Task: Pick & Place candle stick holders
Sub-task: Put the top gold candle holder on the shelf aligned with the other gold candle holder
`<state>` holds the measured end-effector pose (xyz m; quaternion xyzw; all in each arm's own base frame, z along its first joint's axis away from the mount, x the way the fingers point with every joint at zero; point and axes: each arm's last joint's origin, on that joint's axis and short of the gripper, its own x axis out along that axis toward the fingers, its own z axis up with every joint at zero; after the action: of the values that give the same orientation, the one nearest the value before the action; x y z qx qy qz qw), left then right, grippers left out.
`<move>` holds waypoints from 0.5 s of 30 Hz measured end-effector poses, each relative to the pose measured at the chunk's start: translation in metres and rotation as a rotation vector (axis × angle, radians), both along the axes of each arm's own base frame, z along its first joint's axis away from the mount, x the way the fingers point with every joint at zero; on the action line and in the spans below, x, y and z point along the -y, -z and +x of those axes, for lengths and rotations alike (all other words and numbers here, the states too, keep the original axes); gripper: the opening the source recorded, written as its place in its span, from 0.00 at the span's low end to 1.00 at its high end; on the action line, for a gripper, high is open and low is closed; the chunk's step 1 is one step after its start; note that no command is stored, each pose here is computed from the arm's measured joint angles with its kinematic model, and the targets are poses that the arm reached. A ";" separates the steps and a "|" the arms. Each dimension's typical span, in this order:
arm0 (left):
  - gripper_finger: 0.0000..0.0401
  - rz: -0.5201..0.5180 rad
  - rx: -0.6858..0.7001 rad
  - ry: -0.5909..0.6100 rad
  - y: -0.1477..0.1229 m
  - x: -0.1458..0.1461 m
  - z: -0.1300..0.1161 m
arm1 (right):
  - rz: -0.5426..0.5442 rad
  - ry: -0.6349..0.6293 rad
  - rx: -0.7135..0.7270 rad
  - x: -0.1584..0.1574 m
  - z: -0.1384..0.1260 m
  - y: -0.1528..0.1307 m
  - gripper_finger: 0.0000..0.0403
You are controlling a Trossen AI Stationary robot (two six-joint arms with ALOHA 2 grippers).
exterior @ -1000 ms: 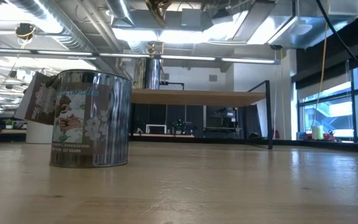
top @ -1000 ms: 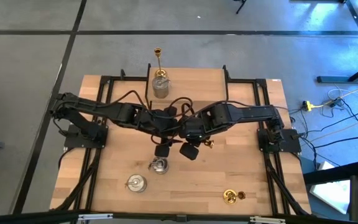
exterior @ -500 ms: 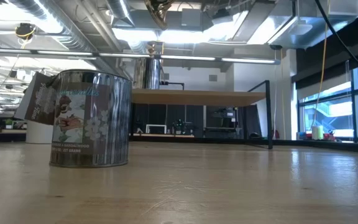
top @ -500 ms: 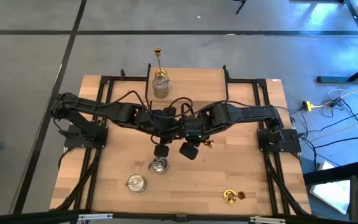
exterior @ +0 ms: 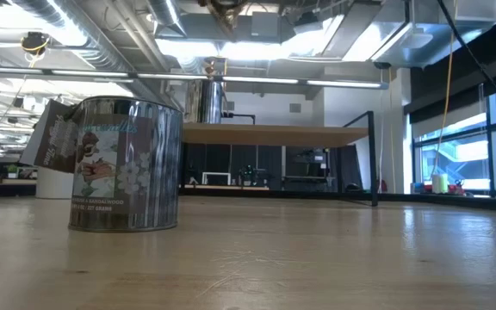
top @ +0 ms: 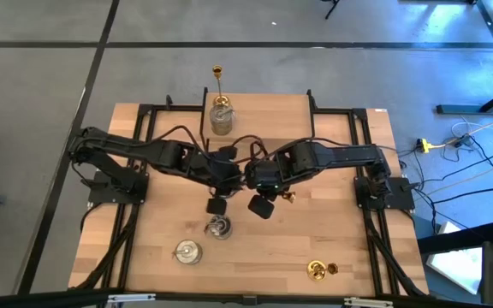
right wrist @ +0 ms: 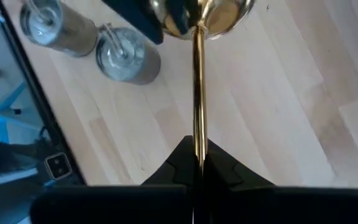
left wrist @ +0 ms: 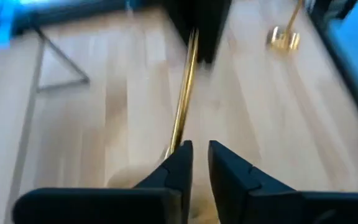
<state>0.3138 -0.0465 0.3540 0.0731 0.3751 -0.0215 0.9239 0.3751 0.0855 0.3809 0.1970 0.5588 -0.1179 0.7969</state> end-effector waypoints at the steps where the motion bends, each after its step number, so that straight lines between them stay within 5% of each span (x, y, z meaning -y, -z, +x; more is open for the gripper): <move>1: 0.14 -0.005 0.019 -0.007 -0.003 -0.001 -0.001 | 0.000 -0.002 -0.004 0.000 -0.001 -0.001 0.02; 15: 0.30 -0.046 0.102 0.011 -0.019 -0.005 -0.007 | 0.042 0.036 0.079 -0.002 0.007 -0.004 0.02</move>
<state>0.3068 -0.0412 0.3728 0.0549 0.3264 -0.0316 0.9431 0.3820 0.0876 0.3845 0.2280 0.5256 -0.1127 0.8118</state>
